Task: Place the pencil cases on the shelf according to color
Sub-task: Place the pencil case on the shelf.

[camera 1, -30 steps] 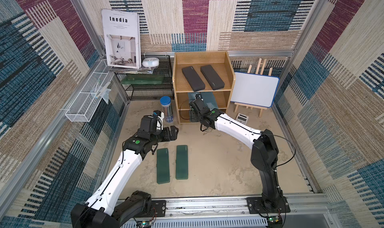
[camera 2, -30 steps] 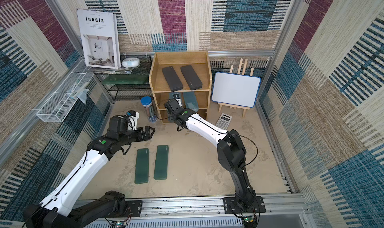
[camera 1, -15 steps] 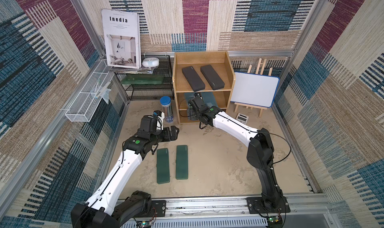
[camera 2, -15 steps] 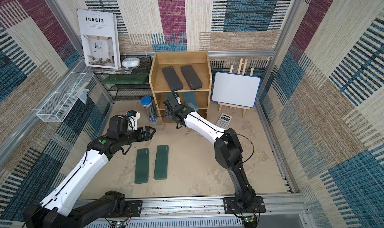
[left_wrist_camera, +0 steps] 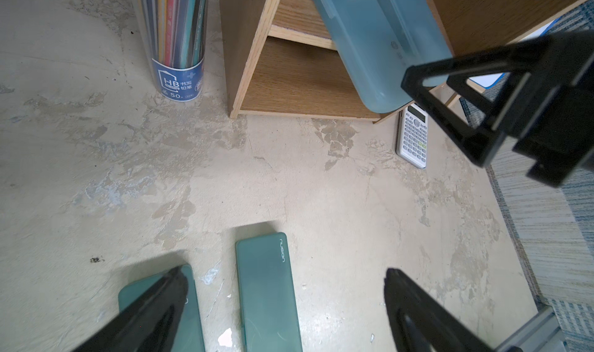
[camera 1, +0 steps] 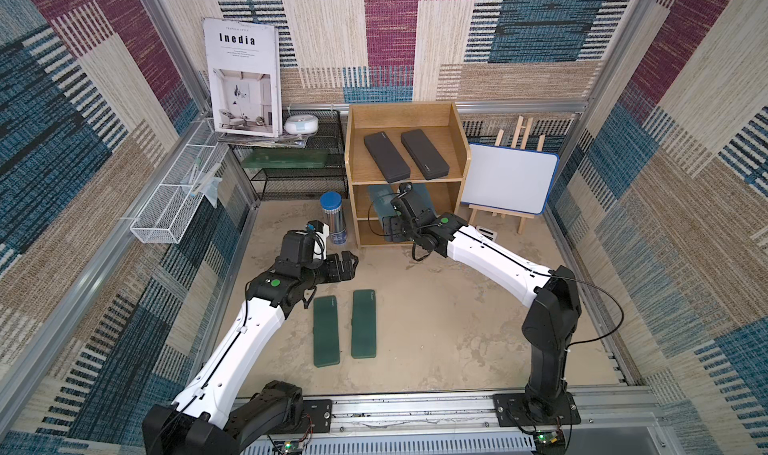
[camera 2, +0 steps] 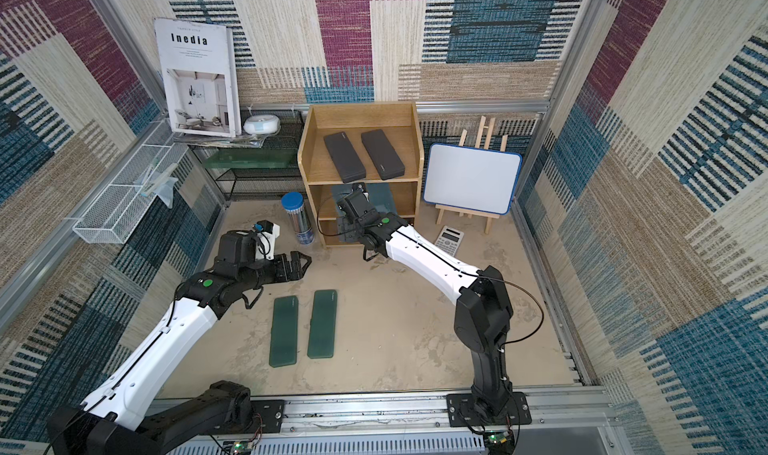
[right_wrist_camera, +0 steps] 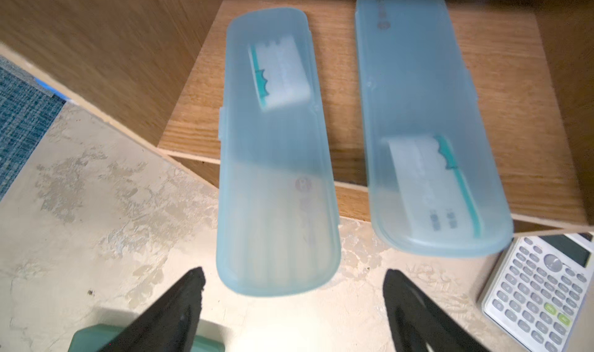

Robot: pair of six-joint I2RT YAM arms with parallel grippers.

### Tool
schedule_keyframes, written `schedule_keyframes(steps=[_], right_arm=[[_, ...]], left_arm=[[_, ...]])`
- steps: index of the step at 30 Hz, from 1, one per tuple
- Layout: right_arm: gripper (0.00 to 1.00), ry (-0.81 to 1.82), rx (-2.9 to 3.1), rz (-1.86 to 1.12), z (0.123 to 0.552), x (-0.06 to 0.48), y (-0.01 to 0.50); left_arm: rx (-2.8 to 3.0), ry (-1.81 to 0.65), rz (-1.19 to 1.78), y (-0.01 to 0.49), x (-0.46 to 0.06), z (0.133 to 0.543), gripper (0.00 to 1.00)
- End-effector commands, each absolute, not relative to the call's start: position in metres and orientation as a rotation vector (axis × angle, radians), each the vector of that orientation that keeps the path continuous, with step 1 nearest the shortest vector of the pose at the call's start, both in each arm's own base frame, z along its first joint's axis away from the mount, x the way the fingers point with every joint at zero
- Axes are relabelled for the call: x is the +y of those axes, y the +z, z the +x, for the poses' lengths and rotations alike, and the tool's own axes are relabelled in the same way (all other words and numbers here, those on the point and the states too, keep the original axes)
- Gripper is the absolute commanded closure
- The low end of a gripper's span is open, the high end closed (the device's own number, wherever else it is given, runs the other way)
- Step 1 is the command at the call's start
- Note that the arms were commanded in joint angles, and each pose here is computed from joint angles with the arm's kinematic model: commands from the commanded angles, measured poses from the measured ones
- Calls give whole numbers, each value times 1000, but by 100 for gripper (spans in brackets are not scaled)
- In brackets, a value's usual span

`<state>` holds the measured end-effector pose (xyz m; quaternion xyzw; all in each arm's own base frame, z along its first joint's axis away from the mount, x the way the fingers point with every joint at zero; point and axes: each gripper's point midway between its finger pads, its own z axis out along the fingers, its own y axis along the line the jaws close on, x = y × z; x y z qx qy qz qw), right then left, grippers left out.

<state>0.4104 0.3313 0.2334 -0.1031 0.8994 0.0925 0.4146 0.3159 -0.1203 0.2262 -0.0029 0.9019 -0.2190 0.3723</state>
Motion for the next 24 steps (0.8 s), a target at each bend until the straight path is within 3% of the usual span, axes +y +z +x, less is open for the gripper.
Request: schedule_keyframes(steps=[1,4,12,15,24], right_arm=[[12,299,2249,-294,395,331,239],[21,348,2241,-300,378,324,240],[59,448,2246,-314,355,319,215],[64,415,2263,-294,366,324,204],[66,371,2237,-297,420,359,201]], left_arm=[[2303,-560,-4,228,-120,318,1],[2303,-557,-2,228,-120,318,1],[2301,-551,-6,228,-119,318,0],[2306,-547,-5,226,-119,318,0],[2314,-538,-6,225,-118,319,0]])
